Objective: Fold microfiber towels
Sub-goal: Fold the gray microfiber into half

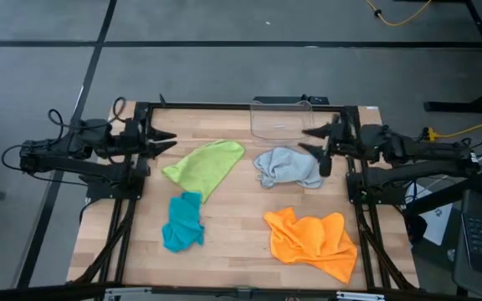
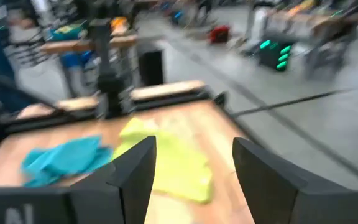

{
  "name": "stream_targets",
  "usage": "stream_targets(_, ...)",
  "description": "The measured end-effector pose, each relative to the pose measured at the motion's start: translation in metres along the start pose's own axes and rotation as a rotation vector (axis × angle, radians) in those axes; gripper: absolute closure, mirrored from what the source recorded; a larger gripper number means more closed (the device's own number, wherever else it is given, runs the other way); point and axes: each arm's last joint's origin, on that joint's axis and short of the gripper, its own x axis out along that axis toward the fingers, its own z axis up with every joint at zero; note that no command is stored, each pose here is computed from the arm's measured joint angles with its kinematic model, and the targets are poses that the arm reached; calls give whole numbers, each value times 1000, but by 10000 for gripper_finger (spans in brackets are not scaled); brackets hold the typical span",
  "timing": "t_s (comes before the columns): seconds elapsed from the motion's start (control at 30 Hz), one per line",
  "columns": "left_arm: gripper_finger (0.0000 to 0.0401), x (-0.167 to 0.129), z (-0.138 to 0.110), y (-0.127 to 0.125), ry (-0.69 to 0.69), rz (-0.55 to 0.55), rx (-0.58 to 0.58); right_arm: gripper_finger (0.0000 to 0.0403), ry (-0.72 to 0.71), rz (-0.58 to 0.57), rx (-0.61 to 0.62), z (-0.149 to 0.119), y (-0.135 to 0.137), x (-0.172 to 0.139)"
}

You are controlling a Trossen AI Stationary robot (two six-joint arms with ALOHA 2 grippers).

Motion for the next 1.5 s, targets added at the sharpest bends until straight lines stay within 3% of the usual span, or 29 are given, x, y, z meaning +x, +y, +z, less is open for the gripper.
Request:
stream_targets(0.1,300,11,-3,-2,36,-2,2,187,84,59,2,-9,6,19)
stream_targets(0.33,302,35,-11,-7,114,0,-46,187,302,62,-39,-39,14,58)
stream_targets(0.57,302,55,-22,-11,202,10,-37,187,491,180,-14,-70,23,89)
stream_targets(0.77,304,70,-32,-13,269,17,-22,187,604,304,-62,-95,35,109)
stream_targets(0.9,304,83,-41,-15,321,23,-11,187,630,329,-102,-108,43,121)
stream_targets(1.17,304,116,-67,-24,439,38,17,187,690,318,-112,-136,48,143)
stream_targets(1.5,304,151,-96,-32,506,60,39,187,795,121,-142,-170,43,157)
